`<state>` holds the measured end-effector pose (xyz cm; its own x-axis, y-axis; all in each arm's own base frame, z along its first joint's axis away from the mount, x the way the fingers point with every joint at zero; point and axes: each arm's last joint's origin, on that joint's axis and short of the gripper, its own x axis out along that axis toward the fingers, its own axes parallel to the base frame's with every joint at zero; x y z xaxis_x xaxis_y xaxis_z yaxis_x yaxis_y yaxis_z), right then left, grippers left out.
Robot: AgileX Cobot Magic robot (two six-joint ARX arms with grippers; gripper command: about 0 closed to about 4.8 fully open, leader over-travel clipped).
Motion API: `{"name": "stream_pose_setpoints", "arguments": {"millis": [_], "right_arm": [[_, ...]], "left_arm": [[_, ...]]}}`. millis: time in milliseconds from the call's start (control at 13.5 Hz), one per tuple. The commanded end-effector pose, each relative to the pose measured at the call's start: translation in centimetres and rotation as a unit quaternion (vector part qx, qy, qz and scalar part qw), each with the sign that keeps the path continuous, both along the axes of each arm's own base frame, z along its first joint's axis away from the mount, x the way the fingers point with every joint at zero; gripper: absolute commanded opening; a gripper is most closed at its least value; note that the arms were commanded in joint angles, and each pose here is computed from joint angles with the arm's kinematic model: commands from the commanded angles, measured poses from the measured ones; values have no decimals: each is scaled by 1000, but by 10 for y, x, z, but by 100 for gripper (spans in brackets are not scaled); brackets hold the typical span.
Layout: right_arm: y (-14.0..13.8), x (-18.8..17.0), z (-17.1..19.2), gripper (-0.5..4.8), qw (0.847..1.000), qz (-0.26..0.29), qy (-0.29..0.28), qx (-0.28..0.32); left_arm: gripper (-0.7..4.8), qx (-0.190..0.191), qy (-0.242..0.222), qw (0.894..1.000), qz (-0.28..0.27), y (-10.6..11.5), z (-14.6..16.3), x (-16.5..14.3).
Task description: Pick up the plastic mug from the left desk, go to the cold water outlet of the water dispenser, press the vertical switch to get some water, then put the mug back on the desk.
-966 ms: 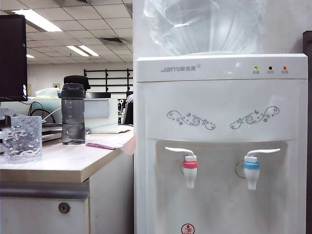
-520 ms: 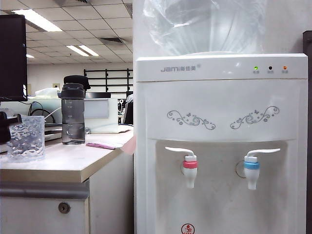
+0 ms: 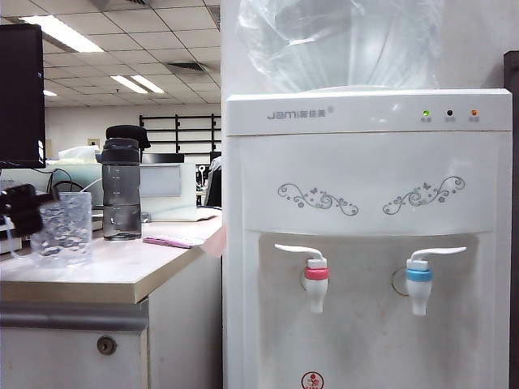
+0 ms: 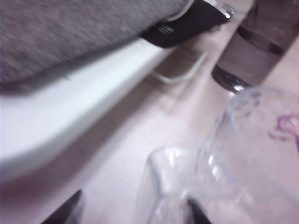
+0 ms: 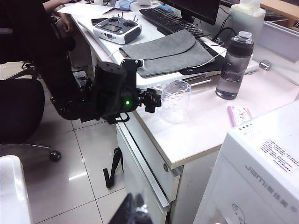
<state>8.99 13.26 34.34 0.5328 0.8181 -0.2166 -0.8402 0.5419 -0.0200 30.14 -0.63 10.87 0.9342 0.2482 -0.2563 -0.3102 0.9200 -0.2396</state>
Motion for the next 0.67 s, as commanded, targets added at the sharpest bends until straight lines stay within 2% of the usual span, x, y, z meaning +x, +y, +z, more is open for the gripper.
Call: {"name": "stream_pose_setpoints", "arguments": {"millis": [74, 594, 668], "right_arm": [[1, 1, 1, -1, 1000, 0, -3, 2], [2, 1, 0, -1, 1000, 0, -1, -1], [3, 2, 0, -1, 1000, 0, -1, -1]], "left_arm": [[277, 5, 12, 1000, 6, -2, -10, 1], [277, 11, -26, 1000, 11, -3, 0, 39], [277, 26, -27, 999, 6, -4, 3, 41]]}}
